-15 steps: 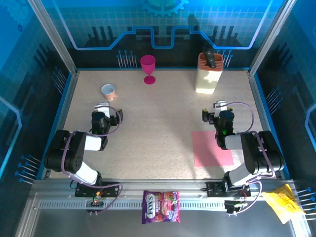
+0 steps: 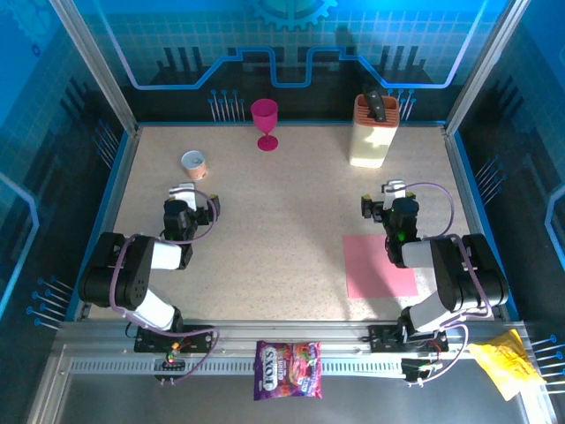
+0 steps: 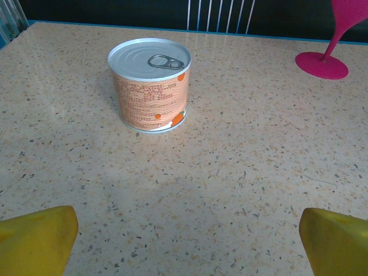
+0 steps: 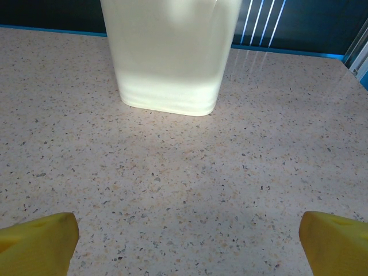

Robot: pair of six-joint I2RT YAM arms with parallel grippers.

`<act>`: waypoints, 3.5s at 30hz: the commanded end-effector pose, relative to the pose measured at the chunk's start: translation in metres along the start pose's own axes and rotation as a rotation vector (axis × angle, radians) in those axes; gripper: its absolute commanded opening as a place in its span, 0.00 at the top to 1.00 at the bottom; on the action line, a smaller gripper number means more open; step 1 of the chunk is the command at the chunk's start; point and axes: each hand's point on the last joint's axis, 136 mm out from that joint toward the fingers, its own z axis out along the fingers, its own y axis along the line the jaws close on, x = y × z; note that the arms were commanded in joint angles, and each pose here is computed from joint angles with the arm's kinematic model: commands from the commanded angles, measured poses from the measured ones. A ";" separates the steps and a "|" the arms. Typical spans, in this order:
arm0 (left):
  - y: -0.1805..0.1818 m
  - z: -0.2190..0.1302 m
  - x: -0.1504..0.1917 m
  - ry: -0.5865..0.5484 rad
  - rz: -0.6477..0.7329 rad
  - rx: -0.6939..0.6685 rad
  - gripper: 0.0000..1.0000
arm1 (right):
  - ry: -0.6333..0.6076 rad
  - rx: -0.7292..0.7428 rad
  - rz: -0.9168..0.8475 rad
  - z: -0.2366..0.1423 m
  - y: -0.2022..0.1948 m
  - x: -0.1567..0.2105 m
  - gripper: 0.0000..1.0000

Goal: Fold a paper plane with a square sheet of paper (pick it up from the middle)
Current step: Move the square sheet of paper to the center of the table.

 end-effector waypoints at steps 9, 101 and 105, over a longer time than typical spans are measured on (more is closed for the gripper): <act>-0.002 0.002 -0.011 -0.026 0.002 0.018 0.00 | -0.027 -0.011 0.001 0.001 0.002 -0.008 0.01; -0.375 -0.105 0.144 0.647 0.544 0.268 0.00 | 0.233 -0.409 0.777 -0.223 0.043 -0.224 0.01; -0.337 -0.102 0.140 0.651 0.549 0.211 0.00 | 0.244 -0.472 0.728 -0.225 0.072 -0.236 0.01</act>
